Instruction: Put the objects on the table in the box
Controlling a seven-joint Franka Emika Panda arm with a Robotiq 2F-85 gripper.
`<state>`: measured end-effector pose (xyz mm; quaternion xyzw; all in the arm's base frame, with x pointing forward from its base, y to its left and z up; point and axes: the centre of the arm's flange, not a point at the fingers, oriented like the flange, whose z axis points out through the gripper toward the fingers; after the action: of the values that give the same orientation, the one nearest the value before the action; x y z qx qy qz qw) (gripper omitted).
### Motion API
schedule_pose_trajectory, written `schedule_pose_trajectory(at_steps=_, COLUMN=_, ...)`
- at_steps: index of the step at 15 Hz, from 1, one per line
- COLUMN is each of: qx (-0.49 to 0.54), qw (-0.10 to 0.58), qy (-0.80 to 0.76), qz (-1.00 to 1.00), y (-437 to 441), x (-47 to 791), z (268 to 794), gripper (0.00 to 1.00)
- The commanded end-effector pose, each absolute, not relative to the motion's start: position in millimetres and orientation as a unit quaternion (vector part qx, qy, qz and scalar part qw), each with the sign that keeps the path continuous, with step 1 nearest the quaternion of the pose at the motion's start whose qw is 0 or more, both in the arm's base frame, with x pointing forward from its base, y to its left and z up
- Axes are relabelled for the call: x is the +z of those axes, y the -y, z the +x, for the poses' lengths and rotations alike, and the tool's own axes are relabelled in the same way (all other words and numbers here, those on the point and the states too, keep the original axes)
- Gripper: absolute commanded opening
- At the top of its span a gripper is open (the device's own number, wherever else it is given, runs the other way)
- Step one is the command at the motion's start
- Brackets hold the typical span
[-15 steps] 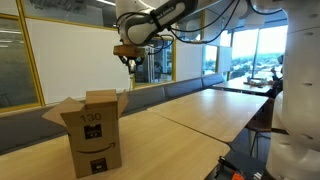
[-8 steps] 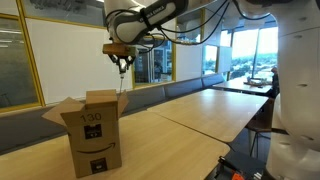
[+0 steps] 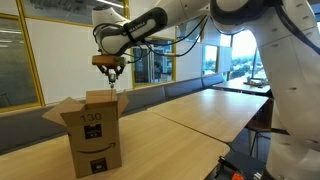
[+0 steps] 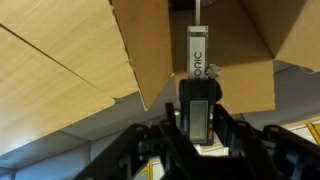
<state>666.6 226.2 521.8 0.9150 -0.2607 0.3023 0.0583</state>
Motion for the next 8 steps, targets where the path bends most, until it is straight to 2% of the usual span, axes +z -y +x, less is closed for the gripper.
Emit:
schedule_pose_trajectory(at_steps=1, qx=0.284, qw=0.044, qy=0.241, qz=0.927, y=-242.1, x=518.3, z=701.3, gripper=0.17)
schedule_pose_trajectory(at_steps=8, qx=0.224, qw=0.032, qy=0.223, qz=0.948, y=-247.9, x=457.0, z=727.1, gripper=0.17)
